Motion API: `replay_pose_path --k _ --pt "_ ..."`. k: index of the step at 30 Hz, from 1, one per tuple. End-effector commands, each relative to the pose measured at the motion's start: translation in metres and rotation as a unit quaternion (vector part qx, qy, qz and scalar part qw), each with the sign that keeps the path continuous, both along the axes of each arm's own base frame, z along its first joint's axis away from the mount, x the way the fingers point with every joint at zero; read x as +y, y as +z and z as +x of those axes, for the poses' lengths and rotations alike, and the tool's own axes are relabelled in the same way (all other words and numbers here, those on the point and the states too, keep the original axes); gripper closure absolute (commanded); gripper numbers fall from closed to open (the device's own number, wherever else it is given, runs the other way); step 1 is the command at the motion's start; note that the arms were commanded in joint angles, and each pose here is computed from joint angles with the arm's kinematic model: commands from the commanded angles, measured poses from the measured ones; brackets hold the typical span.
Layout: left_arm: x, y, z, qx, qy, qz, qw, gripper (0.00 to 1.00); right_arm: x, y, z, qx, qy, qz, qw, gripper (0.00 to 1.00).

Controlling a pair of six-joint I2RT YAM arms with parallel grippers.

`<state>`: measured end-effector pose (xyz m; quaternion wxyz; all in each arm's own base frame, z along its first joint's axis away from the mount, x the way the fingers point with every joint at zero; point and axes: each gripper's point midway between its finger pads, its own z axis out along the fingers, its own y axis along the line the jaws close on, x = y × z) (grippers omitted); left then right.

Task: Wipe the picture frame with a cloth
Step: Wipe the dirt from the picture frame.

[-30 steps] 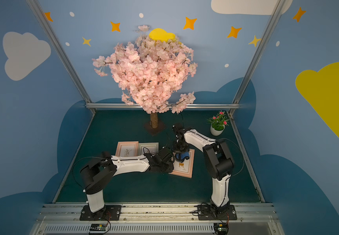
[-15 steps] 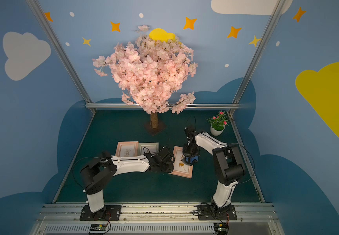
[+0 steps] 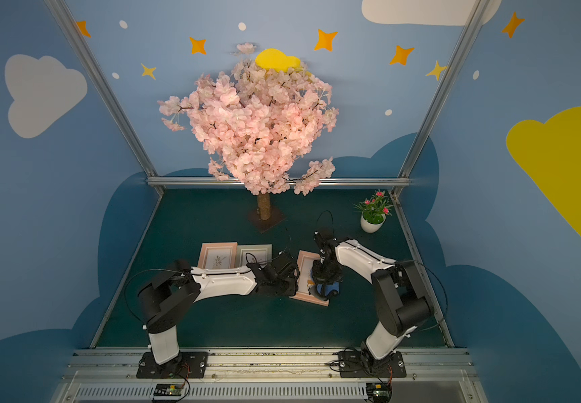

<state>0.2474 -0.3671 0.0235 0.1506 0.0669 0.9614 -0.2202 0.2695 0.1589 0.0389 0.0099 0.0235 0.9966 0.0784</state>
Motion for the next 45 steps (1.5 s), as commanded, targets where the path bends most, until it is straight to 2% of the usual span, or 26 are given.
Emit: replay_pose_path --k 1,5,11,14,17,24,27,30,37,40,45 --pt "0.022 -0.028 -0.013 0.032 0.002 0.048 0.998 0.75 0.000 0.003 0.033 -0.020 -0.002 -0.012 1.000 1.00" --pt "0.022 -0.029 -0.013 0.033 0.005 0.048 0.998 0.75 0.008 0.007 0.030 -0.020 0.009 -0.007 1.000 1.00" --pt "0.018 -0.027 -0.012 0.031 0.003 0.038 0.999 0.75 0.015 -0.001 -0.032 0.007 0.019 0.013 1.000 1.00" --pt "0.016 -0.026 -0.011 0.030 0.001 0.033 0.999 0.76 0.022 -0.005 -0.047 0.013 0.013 0.041 0.999 1.00" --pt "0.015 -0.026 -0.012 0.028 0.001 0.027 0.999 0.76 0.029 -0.008 -0.036 0.008 0.014 0.048 0.999 1.00" --pt "0.015 -0.025 -0.014 0.031 0.003 0.021 0.999 0.76 0.043 -0.011 0.032 -0.013 0.013 0.051 0.999 1.00" --pt "0.014 -0.024 -0.015 0.033 0.000 0.020 0.999 0.76 0.039 -0.012 0.045 -0.015 0.002 0.049 0.999 1.00" --pt "0.013 -0.025 -0.015 0.033 -0.001 0.021 0.999 0.76 0.044 -0.007 0.033 -0.012 0.010 0.057 0.998 1.00" --pt "0.013 -0.026 -0.013 0.033 0.005 0.029 0.999 0.77 0.036 -0.015 -0.029 0.013 0.024 0.048 0.998 1.00" --pt "0.016 -0.026 -0.013 0.032 0.008 0.035 0.999 0.76 0.016 -0.016 -0.025 0.006 0.016 0.022 1.000 1.00" --pt "0.018 -0.024 -0.013 0.030 0.010 0.037 0.999 0.76 -0.014 -0.014 0.009 -0.010 -0.006 -0.017 1.000 1.00"
